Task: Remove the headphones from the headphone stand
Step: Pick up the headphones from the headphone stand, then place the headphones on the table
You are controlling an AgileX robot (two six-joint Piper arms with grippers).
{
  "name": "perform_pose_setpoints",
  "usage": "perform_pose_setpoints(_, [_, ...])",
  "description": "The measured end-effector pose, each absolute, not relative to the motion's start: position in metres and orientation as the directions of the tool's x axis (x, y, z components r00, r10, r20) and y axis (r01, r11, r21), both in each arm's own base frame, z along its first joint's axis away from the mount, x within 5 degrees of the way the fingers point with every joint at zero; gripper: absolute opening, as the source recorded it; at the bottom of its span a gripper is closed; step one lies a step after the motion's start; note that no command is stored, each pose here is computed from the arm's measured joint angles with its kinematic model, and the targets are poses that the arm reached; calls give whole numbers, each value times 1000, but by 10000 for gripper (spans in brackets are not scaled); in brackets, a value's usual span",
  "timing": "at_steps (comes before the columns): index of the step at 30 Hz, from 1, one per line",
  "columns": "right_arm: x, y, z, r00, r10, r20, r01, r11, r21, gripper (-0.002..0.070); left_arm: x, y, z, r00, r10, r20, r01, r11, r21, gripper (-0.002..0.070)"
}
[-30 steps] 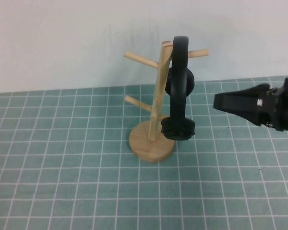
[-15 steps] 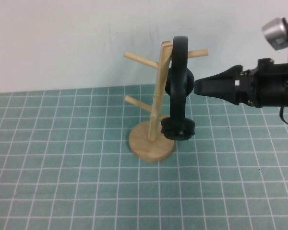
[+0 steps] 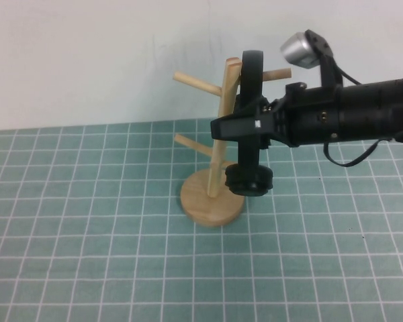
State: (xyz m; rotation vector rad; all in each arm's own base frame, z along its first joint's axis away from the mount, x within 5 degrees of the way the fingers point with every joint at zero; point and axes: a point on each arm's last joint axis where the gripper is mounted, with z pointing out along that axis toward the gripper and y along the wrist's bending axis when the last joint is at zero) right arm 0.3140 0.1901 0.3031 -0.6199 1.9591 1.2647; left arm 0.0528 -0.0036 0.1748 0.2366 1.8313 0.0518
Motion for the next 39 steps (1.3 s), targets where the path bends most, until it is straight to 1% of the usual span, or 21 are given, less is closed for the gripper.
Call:
perform_pose_setpoints(3, [313,190,303,-639,-15,-769,-709,400,581,176,53,-4,175,-252,189,-949,135,978,159,-7])
perform_pose_setpoints(5, [312,191,306,-637,-20,-771,-719,375,585,-1,53,-4,175,-252,189,-949,135,978,159,-7])
perform_pose_setpoints(10, [307,193,310,-638,-36,-769,-737,318,596,-3,53,-4,175,-252,189,-949,135,978,159,-7])
perform_pose_setpoints(15, [303,195,318,-663,6,-749,-726,238,645,-3,53,-4,175,-252,189,-949,135,978,159,-7])
perform_pose_setpoints(21, [292,189,341,-611,33,-791,-762,246,599,-3,53,-4,175,-252,189,-949,135,978,159,-7])
perform_pose_setpoints(25, [283,177,362,-588,67,-806,-770,260,583,-3,53,-4,175,-252,189,-949,135,978,159,-7])
perform_pose_setpoints(28, [276,162,374,-595,77,-800,-754,291,588,-3,53,-4,175,-252,189,-949,135,978,159,-7])
perform_pose_setpoints(30, [268,151,383,-579,60,-813,-758,327,564,-3,53,-4,175,-252,189,-949,135,978,159,-7])
perform_pose_setpoints(33, [258,132,395,-547,39,-836,-753,414,511,-3,53,-4,175,-252,189,-949,135,978,159,-7])
perform_pose_setpoints(35, [255,120,397,-560,26,-828,-706,510,493,-3,53,-4,175,-252,189,-949,135,978,159,-7])
perform_pose_setpoints(37, [253,112,394,-615,13,-788,-634,587,504,-3,53,-4,175,-252,189,-949,135,978,159,-7])
perform_pose_setpoints(39, [251,108,384,-683,-32,-729,-569,649,505,-3,53,-4,175,-252,189,-949,135,978,159,-7])
